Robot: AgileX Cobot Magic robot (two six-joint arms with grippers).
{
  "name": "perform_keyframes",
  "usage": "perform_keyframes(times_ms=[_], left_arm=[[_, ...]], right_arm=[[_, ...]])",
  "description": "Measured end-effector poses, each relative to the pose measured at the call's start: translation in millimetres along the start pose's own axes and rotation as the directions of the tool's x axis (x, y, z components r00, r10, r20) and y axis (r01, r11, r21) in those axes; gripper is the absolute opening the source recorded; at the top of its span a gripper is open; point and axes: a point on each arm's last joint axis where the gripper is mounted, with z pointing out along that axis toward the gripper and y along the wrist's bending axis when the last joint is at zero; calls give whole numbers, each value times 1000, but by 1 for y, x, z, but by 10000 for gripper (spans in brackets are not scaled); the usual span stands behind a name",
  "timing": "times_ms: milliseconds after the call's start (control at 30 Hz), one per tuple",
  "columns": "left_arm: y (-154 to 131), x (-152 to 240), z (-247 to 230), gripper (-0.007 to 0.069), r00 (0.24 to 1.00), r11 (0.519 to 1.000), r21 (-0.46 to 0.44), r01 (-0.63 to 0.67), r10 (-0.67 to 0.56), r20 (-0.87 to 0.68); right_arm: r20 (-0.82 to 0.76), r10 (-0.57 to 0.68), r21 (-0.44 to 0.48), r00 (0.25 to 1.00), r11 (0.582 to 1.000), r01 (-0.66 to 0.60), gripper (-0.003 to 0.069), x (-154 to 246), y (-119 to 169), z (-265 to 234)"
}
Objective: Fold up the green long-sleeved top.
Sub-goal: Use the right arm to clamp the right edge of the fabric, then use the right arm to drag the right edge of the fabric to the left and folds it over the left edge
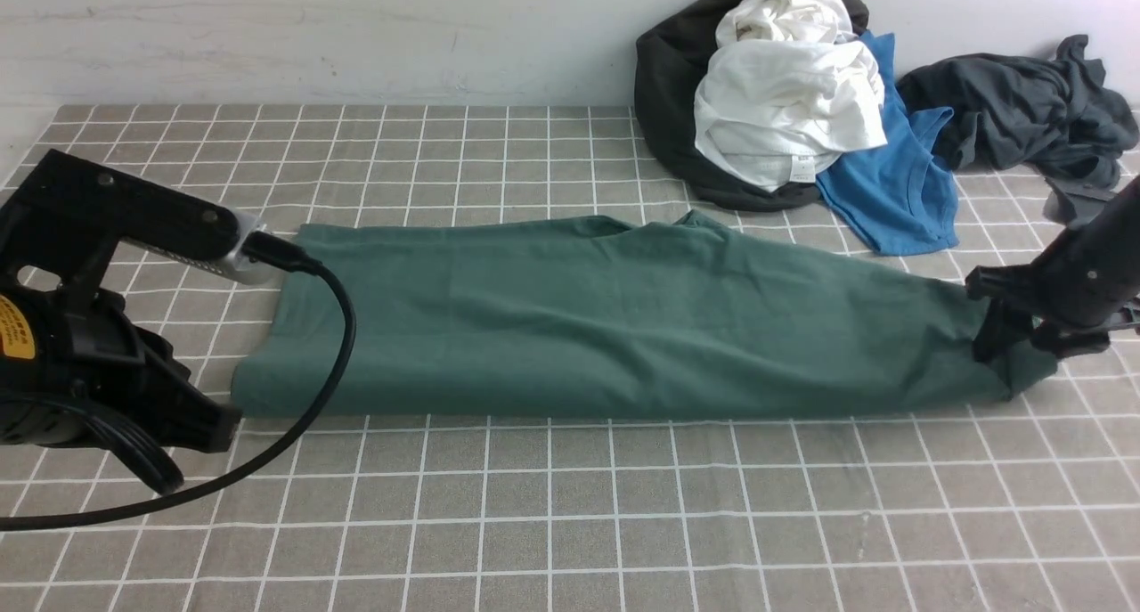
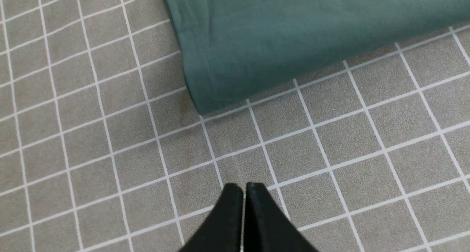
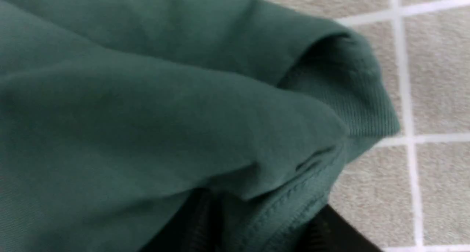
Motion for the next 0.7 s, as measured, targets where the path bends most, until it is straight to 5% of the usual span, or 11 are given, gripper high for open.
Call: perform_keyframes(times_ms=[100, 367, 567, 700], left_arm=[[0, 0, 0, -8, 1000, 1000, 5, -3, 3, -4], [-1, 3, -11, -8, 1000, 1000, 23, 20, -20, 21], [-3, 2, -19, -8, 996, 997, 52, 50, -53, 68], [-4, 2, -19, -8, 996, 997, 57, 54, -58, 67]], right_arm=[[-3, -67, 69, 998, 995, 67, 44, -2, -2, -10], [25, -173, 439, 985, 887, 145, 24, -14, -22, -106], [186, -185, 364, 965, 925, 107, 24, -14, 23, -160], [288, -266, 153, 920, 961, 230, 23, -12, 112, -160]])
